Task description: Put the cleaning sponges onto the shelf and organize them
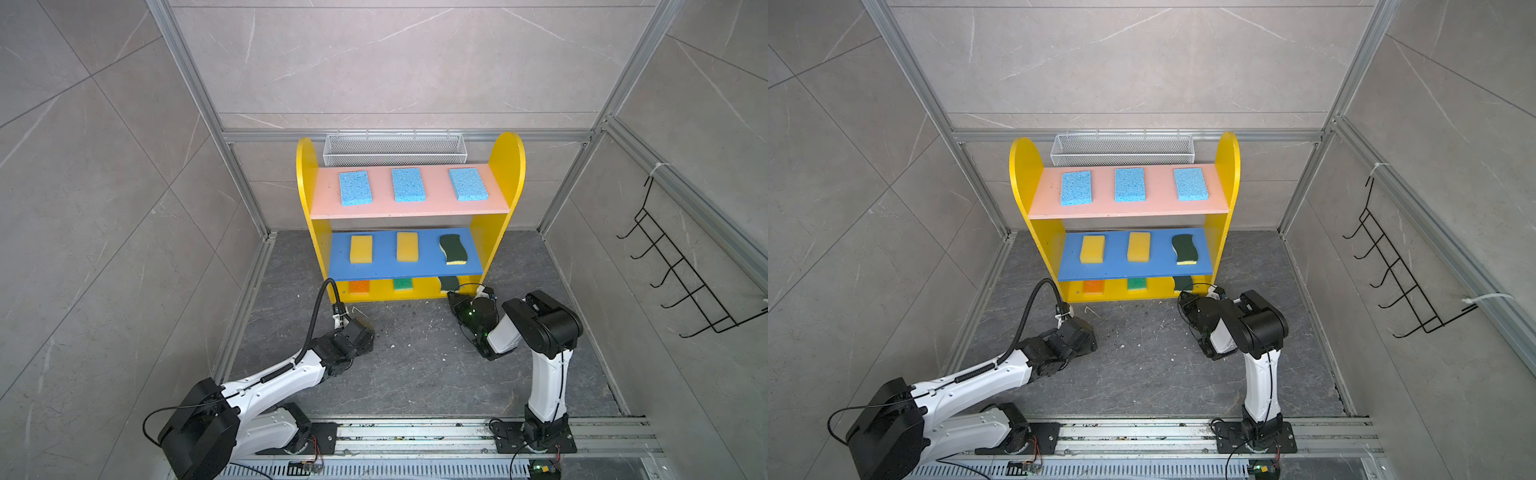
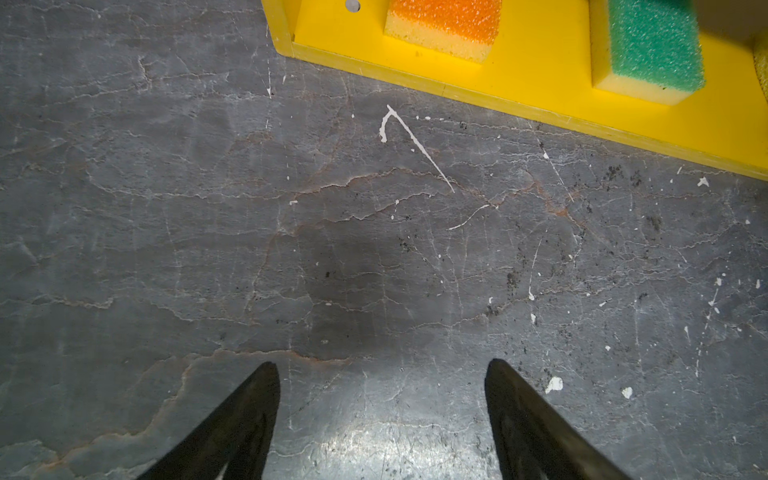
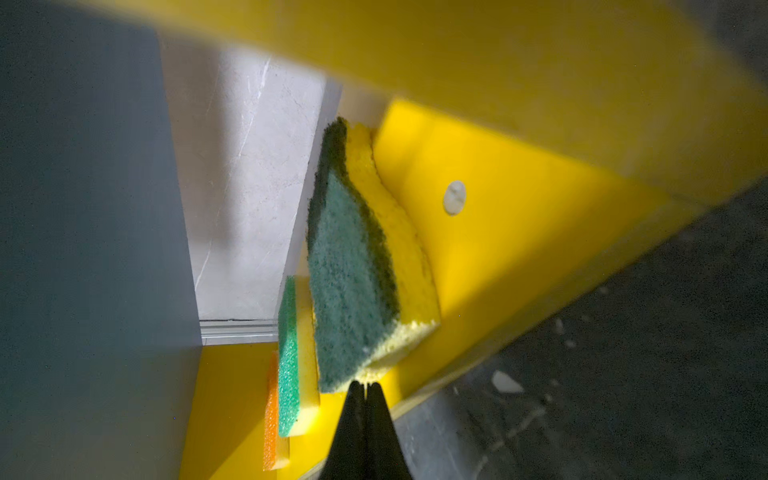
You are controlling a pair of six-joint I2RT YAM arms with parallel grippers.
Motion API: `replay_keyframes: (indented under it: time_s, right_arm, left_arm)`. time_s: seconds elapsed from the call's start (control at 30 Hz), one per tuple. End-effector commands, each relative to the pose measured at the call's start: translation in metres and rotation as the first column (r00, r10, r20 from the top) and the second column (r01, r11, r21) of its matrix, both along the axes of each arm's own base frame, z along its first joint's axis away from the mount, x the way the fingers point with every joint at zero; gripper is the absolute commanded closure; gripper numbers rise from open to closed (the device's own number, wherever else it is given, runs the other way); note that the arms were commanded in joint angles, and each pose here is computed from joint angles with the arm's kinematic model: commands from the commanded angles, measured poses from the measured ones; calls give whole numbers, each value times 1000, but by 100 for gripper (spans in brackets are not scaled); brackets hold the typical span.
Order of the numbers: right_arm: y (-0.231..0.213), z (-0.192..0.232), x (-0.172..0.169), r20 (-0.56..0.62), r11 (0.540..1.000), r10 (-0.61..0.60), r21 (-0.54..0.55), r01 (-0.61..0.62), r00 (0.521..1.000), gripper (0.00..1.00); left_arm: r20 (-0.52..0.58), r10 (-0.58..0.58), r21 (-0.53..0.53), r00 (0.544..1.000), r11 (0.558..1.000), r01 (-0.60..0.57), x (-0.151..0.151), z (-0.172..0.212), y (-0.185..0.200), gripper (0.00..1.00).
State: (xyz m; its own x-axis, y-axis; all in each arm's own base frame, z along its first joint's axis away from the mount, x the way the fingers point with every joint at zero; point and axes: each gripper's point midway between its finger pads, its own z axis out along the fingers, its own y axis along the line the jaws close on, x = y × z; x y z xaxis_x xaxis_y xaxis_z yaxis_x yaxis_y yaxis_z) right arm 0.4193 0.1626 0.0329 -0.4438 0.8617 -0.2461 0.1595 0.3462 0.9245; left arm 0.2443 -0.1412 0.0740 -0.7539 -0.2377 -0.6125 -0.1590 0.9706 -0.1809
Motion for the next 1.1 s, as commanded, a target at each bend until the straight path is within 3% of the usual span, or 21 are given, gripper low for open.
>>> replay_keyframes:
  time_s: [0.0,0.23,0.63,1.07]
  right_arm:
    - [-3,-95,-57,-340,998,40,-40,-57,940,100]
    - [1,-94,-54,-348,999,38,28,-30,937,100]
    - [-6,-87,-44,-349,999,-36,18,45,936,100]
    - [-1,-84,-33,-332,992,-69,75,99,941,100]
  left_arm:
    - [18,26,-20,1000,999,-26,3,1,2,19]
    - [17,36,-28,999,999,-36,1,-1,4,19]
    - [14,52,-40,999,998,-51,1,-3,4,19]
    - [-19,71,-72,997,995,-72,-1,-12,-1,19]
